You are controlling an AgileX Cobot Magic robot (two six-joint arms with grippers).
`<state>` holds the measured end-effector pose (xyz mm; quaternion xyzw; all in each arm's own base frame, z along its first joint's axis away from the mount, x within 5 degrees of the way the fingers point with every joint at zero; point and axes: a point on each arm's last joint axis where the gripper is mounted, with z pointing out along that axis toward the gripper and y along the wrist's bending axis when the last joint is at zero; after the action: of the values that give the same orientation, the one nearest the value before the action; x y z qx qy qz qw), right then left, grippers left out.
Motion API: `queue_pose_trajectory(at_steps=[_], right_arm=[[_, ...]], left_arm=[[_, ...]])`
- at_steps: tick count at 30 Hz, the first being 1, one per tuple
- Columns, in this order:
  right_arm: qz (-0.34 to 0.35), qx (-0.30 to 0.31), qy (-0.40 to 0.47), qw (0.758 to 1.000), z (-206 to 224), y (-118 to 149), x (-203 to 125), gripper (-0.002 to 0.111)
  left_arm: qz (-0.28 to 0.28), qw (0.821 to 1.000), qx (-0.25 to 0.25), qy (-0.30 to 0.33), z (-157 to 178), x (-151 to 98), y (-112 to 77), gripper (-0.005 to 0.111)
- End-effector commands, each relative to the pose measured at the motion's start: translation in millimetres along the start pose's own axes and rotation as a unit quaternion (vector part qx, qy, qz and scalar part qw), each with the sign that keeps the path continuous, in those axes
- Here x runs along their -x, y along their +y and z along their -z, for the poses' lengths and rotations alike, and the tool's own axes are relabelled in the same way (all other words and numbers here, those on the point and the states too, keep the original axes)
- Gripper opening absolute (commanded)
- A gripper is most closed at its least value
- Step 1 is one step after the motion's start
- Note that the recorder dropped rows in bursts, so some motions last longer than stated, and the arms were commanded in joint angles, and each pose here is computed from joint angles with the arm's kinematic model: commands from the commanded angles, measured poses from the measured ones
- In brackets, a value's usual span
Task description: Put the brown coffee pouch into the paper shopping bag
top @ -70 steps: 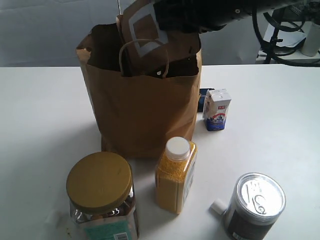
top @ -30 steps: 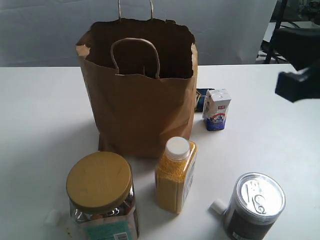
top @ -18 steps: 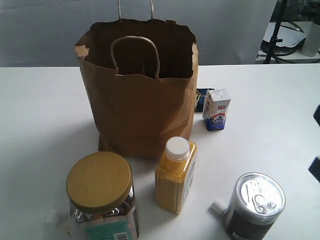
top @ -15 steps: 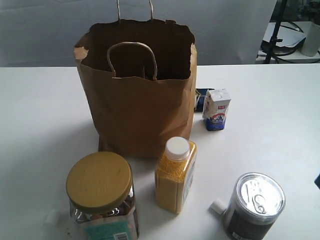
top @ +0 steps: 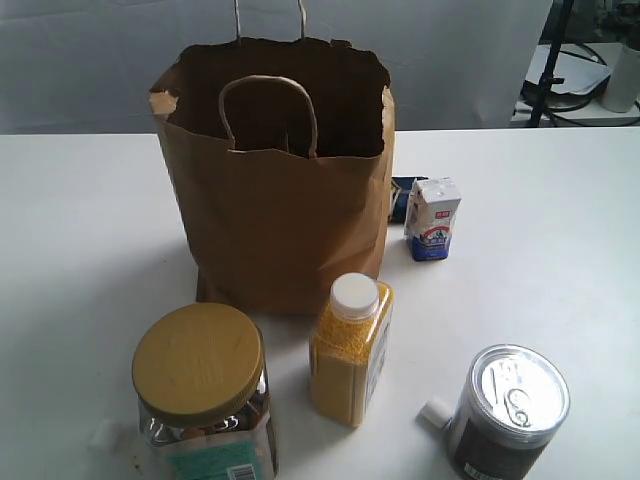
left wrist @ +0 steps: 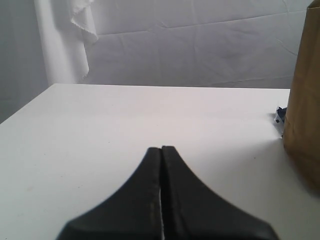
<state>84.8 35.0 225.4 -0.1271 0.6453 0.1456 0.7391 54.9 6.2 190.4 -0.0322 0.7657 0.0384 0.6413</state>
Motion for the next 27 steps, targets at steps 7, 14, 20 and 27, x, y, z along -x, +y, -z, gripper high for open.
queue_pose_trajectory(at_steps=[7, 14, 20, 27], right_arm=[[0.037, -0.039, 0.060, 0.997, 19, -6, -11, 0.000], [0.041, -0.045, 0.064, 0.996, 38, -6, -14, 0.000], [0.027, -0.051, 0.080, 0.995, 38, -6, -17, 0.000], [0.026, -0.051, 0.093, 0.994, 39, -6, -20, 0.000]], left_arm=[[0.000, 1.000, 0.002, -0.002, 0, -1, 0.3, 0.000], [0.000, 1.000, 0.002, -0.002, 0, -1, 0.3, 0.000], [0.000, 1.000, 0.002, -0.002, 0, -1, 0.3, 0.000], [0.000, 1.000, 0.002, -0.002, 0, -1, 0.3, 0.000]])
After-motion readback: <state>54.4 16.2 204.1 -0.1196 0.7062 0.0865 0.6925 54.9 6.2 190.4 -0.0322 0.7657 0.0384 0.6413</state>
